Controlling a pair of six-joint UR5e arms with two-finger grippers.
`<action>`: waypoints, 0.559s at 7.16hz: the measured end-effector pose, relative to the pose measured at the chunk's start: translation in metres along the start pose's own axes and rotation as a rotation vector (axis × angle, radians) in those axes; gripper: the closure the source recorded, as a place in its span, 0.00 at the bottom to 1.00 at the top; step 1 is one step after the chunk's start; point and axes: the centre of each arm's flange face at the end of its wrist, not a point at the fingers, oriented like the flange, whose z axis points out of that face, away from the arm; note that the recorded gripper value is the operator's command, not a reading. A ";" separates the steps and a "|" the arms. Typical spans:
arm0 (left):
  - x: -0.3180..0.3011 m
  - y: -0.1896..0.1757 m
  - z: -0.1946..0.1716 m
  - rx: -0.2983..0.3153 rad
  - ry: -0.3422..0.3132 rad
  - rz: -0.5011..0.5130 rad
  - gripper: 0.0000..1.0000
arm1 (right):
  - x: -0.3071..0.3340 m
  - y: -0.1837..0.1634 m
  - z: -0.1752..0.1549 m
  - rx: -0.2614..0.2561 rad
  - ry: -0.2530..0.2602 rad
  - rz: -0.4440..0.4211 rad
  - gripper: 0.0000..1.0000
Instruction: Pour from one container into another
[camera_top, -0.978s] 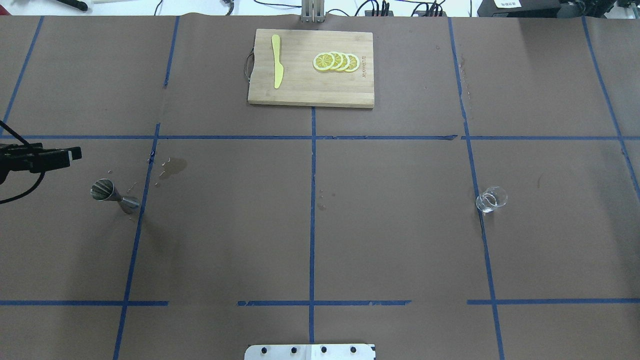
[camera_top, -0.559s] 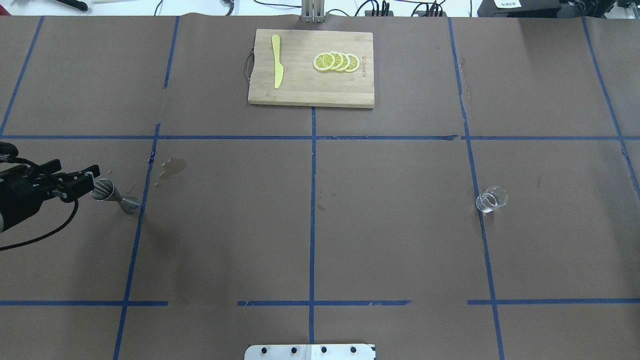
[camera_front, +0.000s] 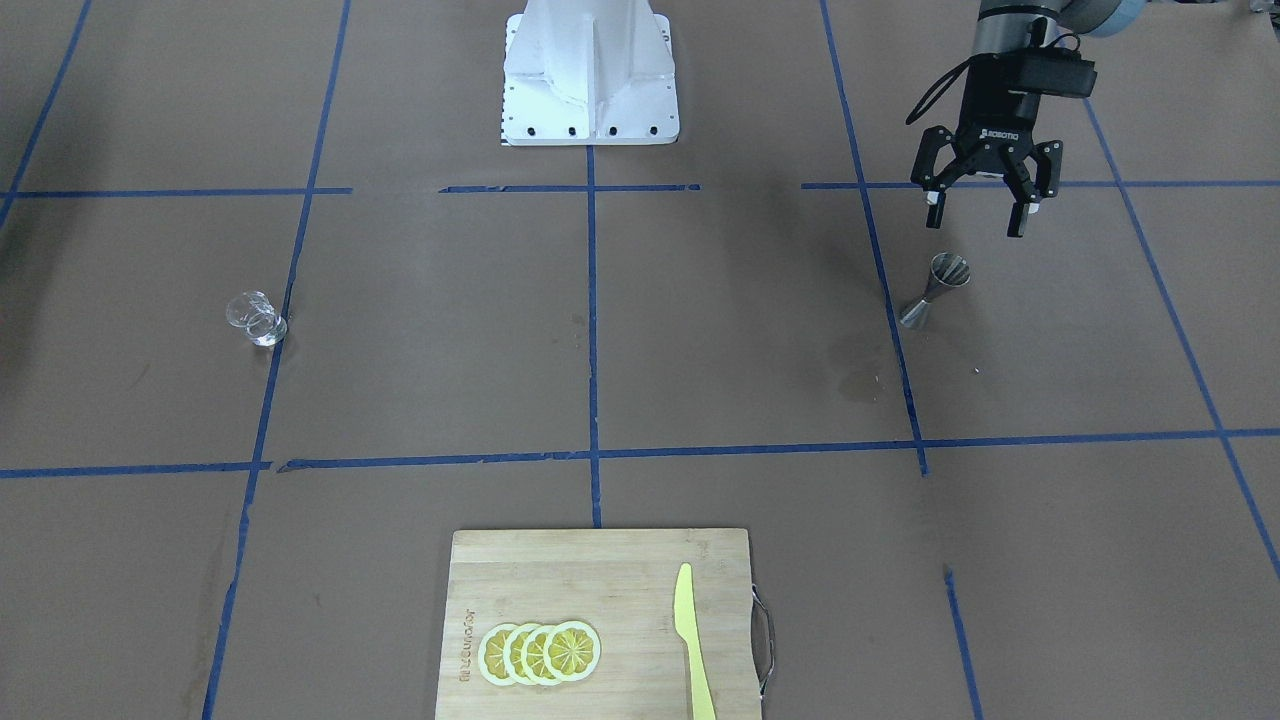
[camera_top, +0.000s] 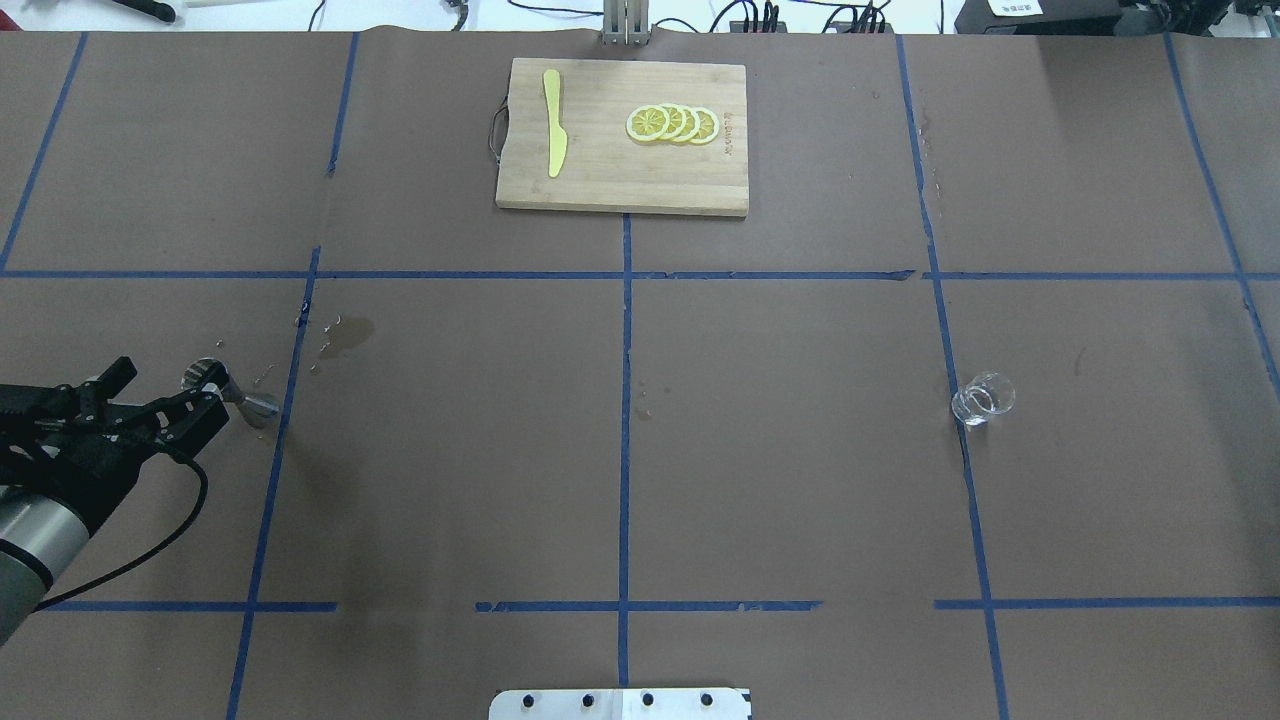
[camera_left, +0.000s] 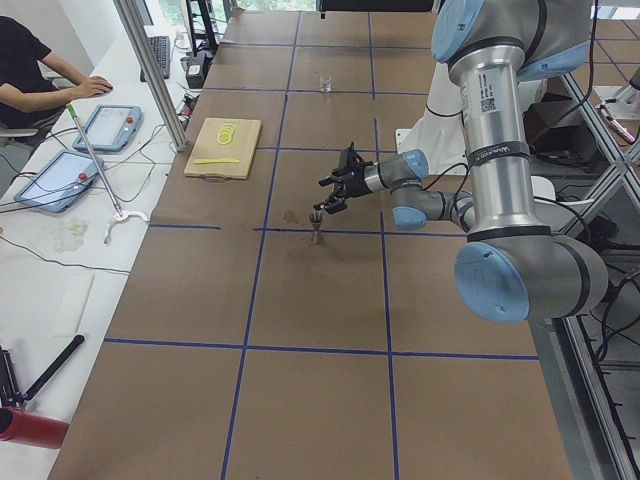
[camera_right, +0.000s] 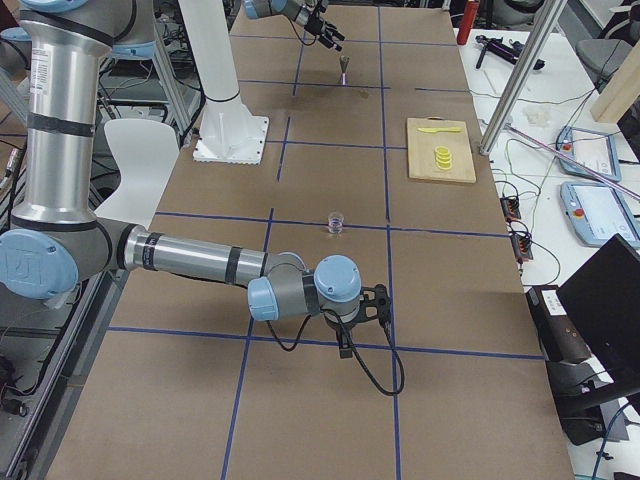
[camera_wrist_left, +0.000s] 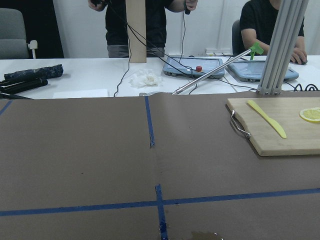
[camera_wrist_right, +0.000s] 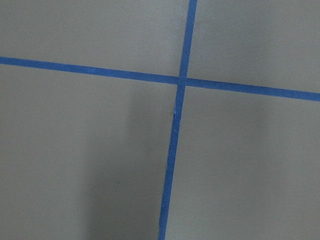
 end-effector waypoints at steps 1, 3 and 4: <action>-0.004 0.018 0.000 0.040 -0.014 -0.034 0.00 | 0.000 0.000 0.000 0.000 0.000 0.000 0.00; -0.005 0.035 -0.001 0.098 -0.019 -0.080 0.00 | 0.000 0.000 0.000 0.001 0.001 -0.001 0.00; -0.004 0.044 0.002 0.116 -0.023 -0.081 0.01 | -0.001 0.000 -0.001 0.001 0.001 -0.001 0.00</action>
